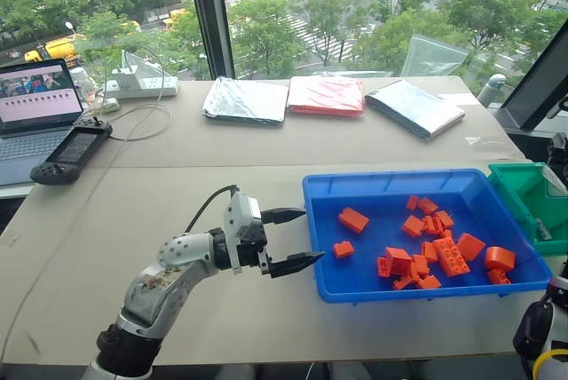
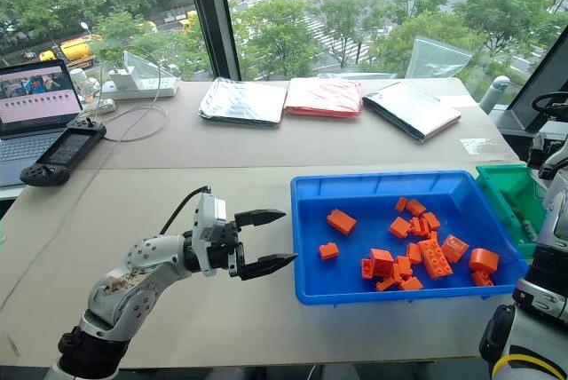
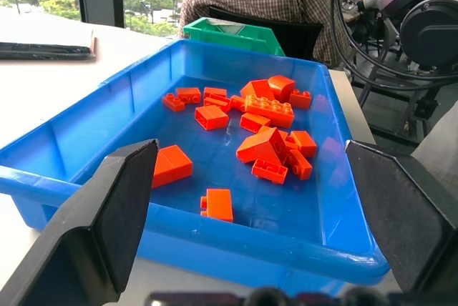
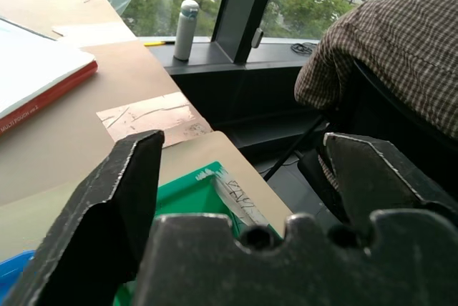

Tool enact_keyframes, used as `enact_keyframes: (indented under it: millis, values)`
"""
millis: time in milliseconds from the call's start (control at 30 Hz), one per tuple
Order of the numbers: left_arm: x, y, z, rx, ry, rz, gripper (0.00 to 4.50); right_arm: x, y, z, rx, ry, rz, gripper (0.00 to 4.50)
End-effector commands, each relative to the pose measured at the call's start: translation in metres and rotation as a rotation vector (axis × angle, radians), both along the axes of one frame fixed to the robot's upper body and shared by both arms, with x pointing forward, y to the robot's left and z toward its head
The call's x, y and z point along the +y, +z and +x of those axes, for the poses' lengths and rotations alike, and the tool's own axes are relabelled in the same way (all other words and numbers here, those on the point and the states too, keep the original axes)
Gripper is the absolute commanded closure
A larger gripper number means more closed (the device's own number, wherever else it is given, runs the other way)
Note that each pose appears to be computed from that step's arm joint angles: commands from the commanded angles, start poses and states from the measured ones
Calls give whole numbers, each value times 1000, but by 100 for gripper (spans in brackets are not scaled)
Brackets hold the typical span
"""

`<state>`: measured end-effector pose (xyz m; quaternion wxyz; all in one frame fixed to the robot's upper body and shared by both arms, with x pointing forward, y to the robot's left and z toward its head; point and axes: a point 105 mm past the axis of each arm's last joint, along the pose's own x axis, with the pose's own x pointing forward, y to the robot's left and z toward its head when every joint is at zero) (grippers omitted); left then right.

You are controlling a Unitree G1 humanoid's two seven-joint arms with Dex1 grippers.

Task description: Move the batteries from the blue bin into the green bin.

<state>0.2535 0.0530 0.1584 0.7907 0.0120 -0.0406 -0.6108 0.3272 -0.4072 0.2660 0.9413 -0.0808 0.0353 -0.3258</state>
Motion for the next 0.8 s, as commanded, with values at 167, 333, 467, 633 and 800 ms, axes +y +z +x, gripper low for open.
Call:
enact_keyframes:
  millis: [167,333,467,633,800]
  values:
    - [0,15,-1,-60,-11,-27,0,108,27,21,-62,631,-137,2]
    - [2,15,1,-53,-10,-36,0,193,-36,-38,111,1240,-124,2]
    - [4,13,1,-35,-13,-37,0,205,-67,-76,247,1439,-97,2]
    - [12,13,4,-44,34,-17,0,201,-73,-92,208,1512,-52,2]
    - [18,18,5,-36,84,-23,0,198,-75,-92,144,1493,-41,2]
